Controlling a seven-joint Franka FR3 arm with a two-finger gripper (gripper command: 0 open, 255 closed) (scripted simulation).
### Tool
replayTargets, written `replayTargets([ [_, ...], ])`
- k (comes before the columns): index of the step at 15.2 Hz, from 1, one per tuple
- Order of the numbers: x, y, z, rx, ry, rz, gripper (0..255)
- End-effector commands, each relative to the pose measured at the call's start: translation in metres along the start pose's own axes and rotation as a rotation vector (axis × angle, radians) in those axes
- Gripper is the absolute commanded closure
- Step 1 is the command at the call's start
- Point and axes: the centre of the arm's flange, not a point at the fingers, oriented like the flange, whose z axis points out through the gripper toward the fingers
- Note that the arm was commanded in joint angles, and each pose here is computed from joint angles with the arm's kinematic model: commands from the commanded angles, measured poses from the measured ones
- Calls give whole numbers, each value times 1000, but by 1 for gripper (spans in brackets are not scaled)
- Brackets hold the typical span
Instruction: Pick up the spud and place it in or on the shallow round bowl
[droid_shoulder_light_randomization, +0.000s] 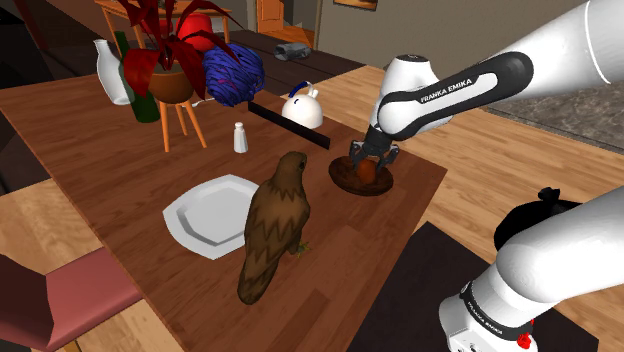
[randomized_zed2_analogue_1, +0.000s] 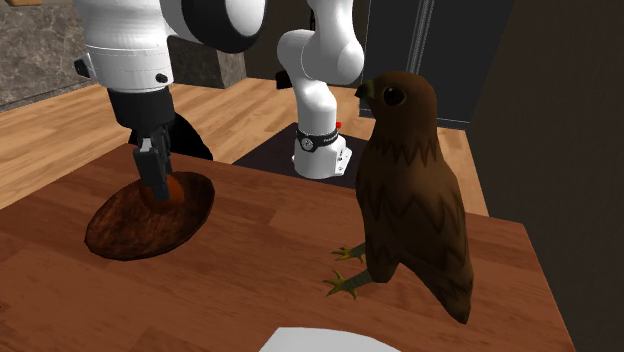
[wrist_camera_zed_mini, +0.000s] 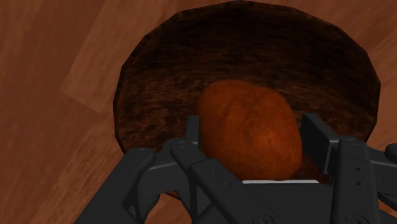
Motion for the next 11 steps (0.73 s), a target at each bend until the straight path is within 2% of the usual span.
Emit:
replayTargets([
  [1, 0, 0, 0, 0, 0, 0, 255],
  [2, 0, 0, 0, 0, 0, 0, 0],
  [7, 0, 0, 0, 0, 0, 0, 0],
  [11, 0, 0, -50, 0, 0, 0, 0],
])
